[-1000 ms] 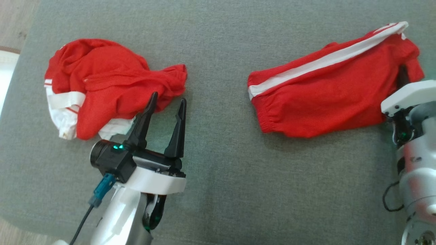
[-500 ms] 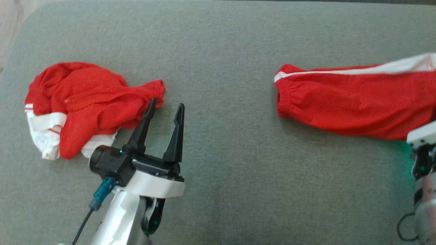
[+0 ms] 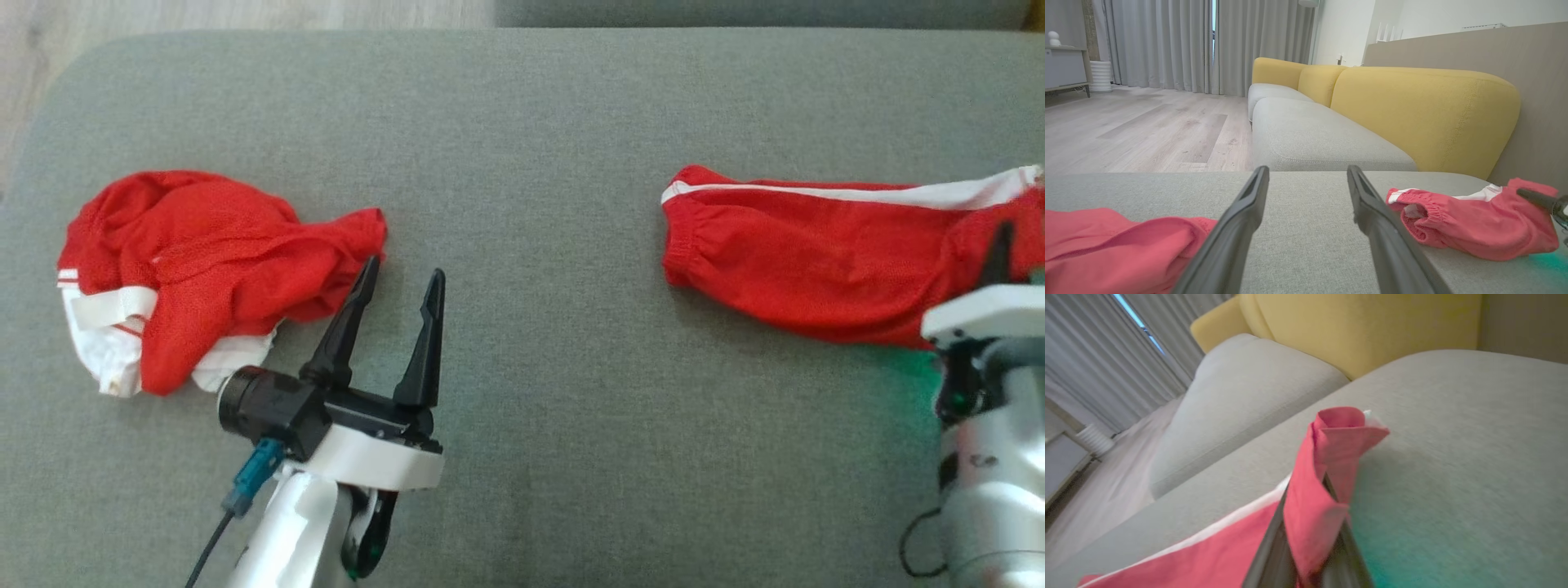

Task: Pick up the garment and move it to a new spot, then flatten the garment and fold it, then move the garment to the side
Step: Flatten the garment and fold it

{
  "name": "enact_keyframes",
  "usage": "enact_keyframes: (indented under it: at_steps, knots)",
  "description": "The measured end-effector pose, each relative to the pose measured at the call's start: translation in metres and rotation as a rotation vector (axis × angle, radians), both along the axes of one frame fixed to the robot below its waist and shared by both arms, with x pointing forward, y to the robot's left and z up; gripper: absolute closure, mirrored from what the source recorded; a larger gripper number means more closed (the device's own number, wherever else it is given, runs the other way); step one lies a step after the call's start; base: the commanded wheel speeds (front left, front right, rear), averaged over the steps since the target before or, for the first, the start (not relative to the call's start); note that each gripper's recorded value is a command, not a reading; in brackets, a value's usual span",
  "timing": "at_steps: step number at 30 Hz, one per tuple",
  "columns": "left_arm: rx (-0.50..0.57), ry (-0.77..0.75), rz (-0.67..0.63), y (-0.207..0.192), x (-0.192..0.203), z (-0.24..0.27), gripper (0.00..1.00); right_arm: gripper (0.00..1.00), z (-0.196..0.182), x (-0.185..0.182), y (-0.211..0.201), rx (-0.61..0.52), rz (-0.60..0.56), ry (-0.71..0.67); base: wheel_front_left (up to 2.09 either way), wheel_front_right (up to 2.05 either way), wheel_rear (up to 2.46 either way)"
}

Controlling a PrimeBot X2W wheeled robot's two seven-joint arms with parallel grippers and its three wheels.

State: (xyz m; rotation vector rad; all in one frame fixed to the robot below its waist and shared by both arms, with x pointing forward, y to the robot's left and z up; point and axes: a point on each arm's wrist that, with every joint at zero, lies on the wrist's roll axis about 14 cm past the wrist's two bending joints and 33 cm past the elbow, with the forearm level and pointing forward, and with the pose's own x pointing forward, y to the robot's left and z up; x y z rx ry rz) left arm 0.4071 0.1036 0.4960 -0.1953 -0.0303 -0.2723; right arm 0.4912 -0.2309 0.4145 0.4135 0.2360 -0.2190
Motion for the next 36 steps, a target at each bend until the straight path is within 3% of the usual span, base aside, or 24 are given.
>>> enact_keyframes:
  at_steps: [7,20,29,30,31,32,36]
  knots:
    - [0.010,-0.017,0.029,0.010,-0.011,0.007,0.00,1.00,0.046,0.016,0.056,0.024,0.150,-0.149,0.00,0.00,0.00]
    - [0.010,0.025,0.123,0.039,-0.037,-0.003,0.00,1.00,0.056,-0.005,0.178,0.074,0.502,-0.181,0.00,0.00,0.00]
    - [0.016,0.026,0.181,0.057,-0.047,-0.002,0.00,1.00,0.040,-0.018,0.220,0.054,0.638,-0.125,0.00,0.00,0.00]
    - [0.016,0.025,0.184,0.058,-0.048,-0.002,0.00,0.92,0.035,-0.021,0.222,0.050,0.651,-0.103,0.00,0.00,0.00]
    - [0.016,0.025,0.186,0.058,-0.048,-0.002,0.00,0.16,0.030,-0.024,0.224,0.035,0.668,-0.087,0.00,0.00,0.00]
    - [0.016,0.025,0.188,0.059,-0.049,-0.002,0.00,0.00,0.026,-0.027,0.224,0.015,0.681,-0.074,0.00,0.00,0.00]
    - [0.015,0.035,0.191,0.059,-0.052,-0.005,0.00,0.00,0.007,-0.045,0.235,-0.029,0.763,-0.003,0.00,0.00,0.00]
